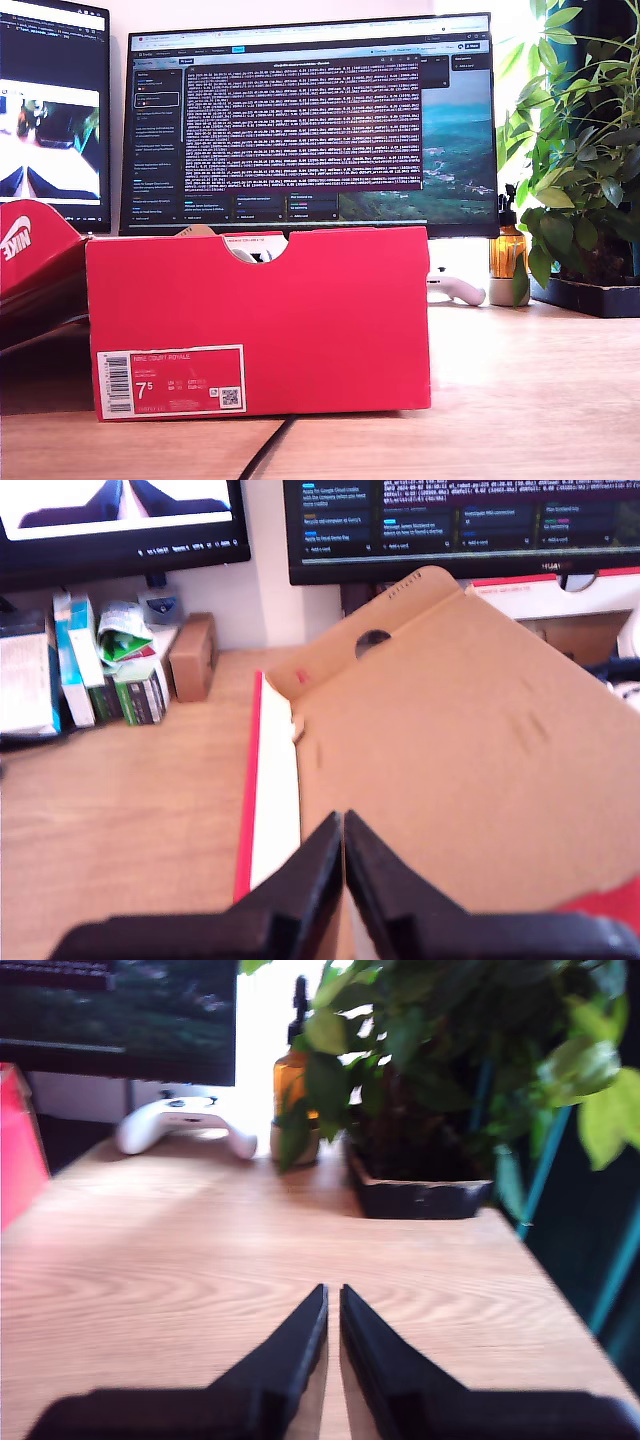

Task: Pack the blue shoes by picking the first shoe and placing it inside the red shoebox, left side, then picking and rotating the second shoe and placing it in the shoebox

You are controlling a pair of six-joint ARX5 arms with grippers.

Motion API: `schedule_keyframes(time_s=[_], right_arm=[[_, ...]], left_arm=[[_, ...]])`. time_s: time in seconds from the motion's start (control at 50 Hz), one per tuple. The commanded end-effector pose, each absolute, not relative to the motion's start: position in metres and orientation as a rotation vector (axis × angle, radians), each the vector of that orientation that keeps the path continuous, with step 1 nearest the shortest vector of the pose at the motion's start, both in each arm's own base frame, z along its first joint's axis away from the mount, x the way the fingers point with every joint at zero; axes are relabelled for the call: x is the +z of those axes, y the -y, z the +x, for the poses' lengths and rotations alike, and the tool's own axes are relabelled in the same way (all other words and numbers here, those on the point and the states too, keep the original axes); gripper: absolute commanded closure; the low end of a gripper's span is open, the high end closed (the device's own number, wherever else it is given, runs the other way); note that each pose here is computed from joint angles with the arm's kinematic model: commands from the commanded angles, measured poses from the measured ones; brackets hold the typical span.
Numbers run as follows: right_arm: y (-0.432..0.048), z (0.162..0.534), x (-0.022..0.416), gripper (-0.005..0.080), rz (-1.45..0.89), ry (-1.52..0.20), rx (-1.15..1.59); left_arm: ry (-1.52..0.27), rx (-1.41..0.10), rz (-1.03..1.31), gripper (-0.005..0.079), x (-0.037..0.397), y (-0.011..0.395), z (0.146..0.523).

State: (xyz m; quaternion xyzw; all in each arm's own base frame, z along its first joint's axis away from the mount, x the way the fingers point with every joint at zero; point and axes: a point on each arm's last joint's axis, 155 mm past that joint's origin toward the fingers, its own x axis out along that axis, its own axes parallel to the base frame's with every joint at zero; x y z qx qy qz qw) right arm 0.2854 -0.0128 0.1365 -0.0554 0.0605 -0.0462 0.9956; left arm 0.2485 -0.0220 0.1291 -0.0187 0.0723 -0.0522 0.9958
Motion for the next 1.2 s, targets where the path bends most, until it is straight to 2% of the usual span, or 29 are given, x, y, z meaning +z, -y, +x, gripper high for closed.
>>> schedule_keyframes(time_s=[0.0, 0.18, 0.48, 0.9, 1.18], right_arm=[[0.017, 0.283, 0.141, 0.0765, -0.111, -0.107, -0.109], [0.02, 0.277, 0.154, 0.0765, -0.114, -0.058, -0.118], [0.028, 0.264, 0.154, 0.0765, -0.102, -0.062, -0.141], [0.014, 0.249, 0.125, 0.0765, -0.029, -0.159, -0.07], [0.01, 0.249, 0.124, 0.0765, 0.03, -0.166, -0.054]], left_arm=[[-0.149, -0.103, -0.04, 0.0759, 0.122, 0.022, 0.249], [-0.151, -0.102, -0.04, 0.0759, 0.121, 0.022, 0.249], [-0.152, -0.102, -0.04, 0.0759, 0.12, 0.022, 0.25], [-0.152, -0.097, -0.039, 0.0759, 0.12, 0.021, 0.25], [-0.181, -0.078, -0.074, 0.0759, 0.113, 0.018, 0.249]])
